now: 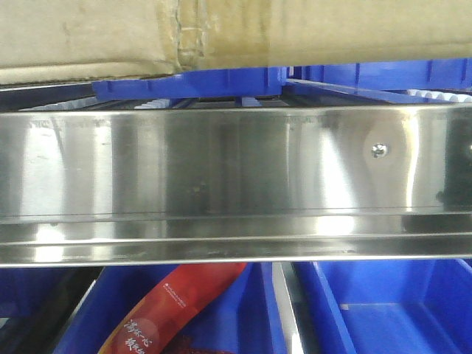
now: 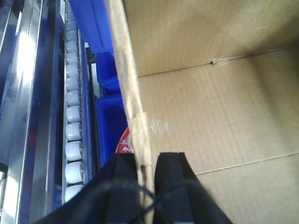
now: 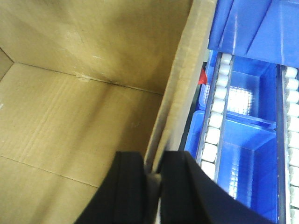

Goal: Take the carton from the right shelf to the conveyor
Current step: 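Lift the carton with both grippers and pull it off the shelf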

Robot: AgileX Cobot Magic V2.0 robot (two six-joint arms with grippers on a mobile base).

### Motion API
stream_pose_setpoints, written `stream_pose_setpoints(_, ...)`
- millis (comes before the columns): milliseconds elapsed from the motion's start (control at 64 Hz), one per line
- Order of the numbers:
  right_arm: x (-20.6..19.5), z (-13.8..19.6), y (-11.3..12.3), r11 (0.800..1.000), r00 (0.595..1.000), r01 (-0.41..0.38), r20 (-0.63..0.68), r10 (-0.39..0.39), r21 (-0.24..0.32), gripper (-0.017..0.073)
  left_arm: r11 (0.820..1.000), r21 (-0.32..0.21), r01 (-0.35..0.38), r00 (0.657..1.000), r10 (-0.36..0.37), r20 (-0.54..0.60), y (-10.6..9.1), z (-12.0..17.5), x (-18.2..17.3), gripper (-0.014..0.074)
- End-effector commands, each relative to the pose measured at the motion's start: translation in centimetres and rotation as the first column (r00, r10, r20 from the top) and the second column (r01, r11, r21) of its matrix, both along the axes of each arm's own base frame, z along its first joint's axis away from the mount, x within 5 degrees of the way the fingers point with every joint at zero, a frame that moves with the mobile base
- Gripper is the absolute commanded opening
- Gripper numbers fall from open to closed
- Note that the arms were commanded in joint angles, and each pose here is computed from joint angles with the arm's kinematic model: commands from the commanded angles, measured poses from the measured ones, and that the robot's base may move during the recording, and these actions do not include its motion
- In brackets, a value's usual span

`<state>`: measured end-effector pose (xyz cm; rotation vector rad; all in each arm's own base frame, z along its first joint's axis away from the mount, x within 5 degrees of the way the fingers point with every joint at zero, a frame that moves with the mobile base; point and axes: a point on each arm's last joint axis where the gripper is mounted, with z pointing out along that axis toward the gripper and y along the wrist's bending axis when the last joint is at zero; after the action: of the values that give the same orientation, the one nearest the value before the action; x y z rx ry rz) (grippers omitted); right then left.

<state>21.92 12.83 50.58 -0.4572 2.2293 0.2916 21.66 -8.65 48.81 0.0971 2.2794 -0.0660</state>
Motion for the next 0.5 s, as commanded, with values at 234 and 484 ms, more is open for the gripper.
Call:
stream_pose_setpoints(234, -0.14, 0.89, 0.45, 0.997, 0.996, -0.044, 0.076, 0.039, 0.062, -0.0067, 0.998, -0.048, 0.041, 0.998, -0.038, 0.050, -0.50, 0.65, -0.34, -0.0020)
stream_pose_setpoints(484, 0.08, 1.32, 0.60, 0.995, 0.992, -0.049, 0.124, 0.037, 0.088, -0.0067, 0.998, -0.048, 0.041, 0.998, -0.038, 0.050, -0.50, 0.65, -0.34, -0.0020)
